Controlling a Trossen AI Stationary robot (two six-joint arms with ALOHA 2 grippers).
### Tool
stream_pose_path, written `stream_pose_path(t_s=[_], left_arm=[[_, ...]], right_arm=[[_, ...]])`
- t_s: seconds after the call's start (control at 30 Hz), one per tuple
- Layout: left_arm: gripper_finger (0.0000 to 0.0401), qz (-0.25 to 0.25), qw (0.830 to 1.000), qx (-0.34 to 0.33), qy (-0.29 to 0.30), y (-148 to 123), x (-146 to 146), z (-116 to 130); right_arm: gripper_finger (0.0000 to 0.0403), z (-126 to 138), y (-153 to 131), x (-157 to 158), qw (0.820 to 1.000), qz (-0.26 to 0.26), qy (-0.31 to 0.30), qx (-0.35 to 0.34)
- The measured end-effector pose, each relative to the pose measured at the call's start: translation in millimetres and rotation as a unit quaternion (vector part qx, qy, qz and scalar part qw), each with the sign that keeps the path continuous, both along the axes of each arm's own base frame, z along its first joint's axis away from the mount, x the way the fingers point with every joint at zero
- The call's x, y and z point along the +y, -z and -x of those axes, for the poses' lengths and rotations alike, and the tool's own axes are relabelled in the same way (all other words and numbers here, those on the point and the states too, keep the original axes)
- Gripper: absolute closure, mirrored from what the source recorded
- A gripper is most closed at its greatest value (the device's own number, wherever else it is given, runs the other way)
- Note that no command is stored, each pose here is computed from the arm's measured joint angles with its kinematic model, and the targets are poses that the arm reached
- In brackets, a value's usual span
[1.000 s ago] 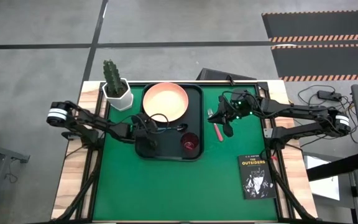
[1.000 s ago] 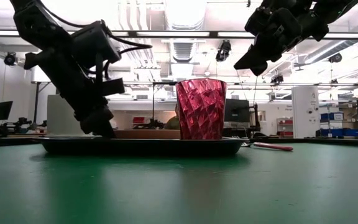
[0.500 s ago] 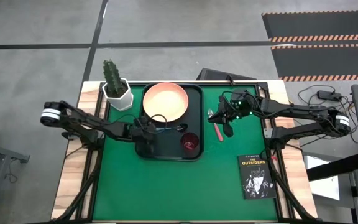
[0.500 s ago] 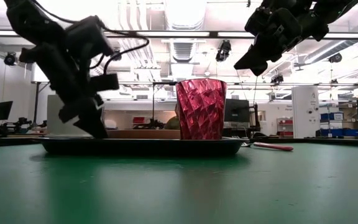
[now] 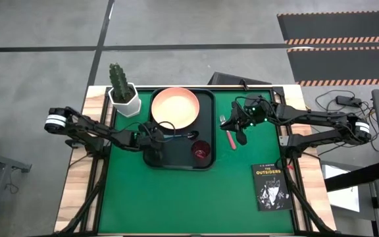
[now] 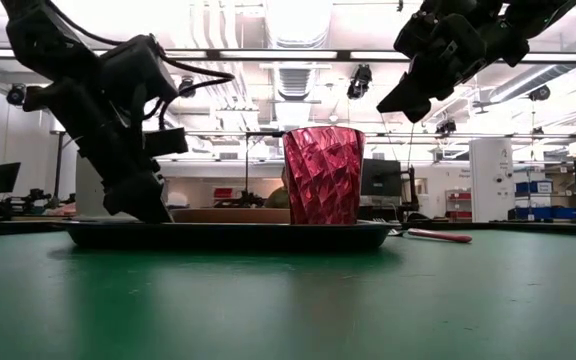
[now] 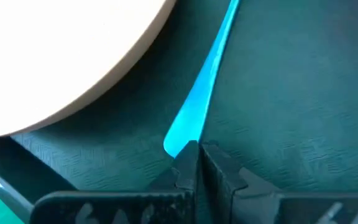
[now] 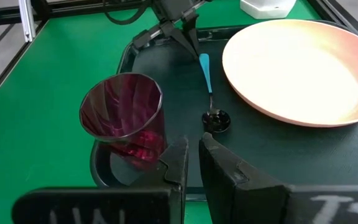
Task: Pick and place plate/cup/fork/spoon on tray
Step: Put the blue spoon to the bottom of the light orange plate on the black serving tray
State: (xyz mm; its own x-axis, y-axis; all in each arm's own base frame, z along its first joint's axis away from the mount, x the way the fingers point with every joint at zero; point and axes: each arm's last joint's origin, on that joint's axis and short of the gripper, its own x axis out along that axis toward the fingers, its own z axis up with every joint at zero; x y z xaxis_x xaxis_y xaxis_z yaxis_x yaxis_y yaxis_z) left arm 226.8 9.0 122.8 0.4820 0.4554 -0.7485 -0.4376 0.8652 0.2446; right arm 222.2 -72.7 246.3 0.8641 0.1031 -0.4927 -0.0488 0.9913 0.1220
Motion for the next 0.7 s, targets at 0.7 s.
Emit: stream_pose_path(t_s=[0.7], left_arm=[[0.0401, -0.026, 0.998, -0.015, -0.047, 0.3, 2.4, 1.6]], right_arm=[[0.0374, 0.0, 0.1, 0.0, 1.0, -0.001, 0.0, 0.0]])
